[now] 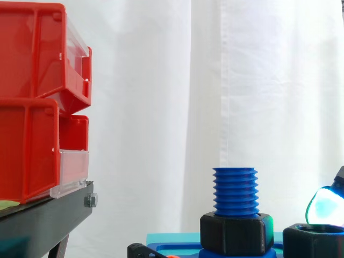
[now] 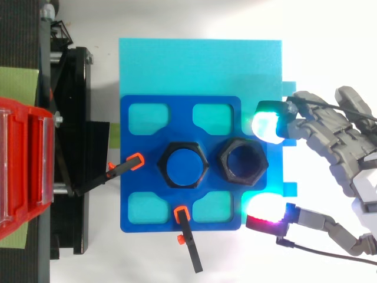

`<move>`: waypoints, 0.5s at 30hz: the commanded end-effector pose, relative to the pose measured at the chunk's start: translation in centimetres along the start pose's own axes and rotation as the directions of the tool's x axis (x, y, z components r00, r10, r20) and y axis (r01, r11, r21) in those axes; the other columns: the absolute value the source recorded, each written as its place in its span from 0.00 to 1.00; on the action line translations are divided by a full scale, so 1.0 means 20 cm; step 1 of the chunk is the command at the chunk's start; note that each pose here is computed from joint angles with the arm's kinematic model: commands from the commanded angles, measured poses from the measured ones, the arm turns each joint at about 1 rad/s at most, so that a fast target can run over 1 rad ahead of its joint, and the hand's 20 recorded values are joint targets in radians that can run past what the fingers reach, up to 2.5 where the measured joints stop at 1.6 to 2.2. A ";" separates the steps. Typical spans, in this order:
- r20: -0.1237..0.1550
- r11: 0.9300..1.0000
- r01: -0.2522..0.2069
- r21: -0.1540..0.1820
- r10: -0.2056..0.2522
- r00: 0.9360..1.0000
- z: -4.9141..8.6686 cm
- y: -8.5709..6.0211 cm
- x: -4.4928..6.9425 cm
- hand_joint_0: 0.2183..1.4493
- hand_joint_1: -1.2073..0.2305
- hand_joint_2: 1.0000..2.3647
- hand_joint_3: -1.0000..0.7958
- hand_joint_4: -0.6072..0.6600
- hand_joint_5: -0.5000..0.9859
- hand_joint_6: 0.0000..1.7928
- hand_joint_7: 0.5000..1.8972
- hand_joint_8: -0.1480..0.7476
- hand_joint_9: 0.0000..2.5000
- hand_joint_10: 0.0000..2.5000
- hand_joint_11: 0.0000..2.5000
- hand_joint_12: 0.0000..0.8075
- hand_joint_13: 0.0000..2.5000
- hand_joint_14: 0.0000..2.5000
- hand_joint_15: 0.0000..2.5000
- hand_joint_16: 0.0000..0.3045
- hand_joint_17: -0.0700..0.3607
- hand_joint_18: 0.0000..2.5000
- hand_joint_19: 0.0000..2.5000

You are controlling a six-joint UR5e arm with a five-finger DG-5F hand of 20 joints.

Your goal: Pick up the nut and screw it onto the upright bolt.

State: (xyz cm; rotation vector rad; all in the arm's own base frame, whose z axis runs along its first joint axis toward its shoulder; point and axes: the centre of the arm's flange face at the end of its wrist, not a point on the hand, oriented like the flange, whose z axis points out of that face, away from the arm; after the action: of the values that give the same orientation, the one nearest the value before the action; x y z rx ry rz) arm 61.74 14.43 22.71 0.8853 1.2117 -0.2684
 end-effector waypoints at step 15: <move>0.011 0.999 -0.001 -0.033 0.001 1.000 0.04 0.06 -0.03 0.15 0.33 0.00 0.28 0.63 0.17 0.28 0.19 0.47 0.12 0.00 0.00 0.45 0.15 0.00 0.00 0.15 0.39 0.06 0.00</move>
State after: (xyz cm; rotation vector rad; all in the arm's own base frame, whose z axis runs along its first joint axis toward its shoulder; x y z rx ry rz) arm 62.50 14.51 23.48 0.8682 1.2062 -0.2606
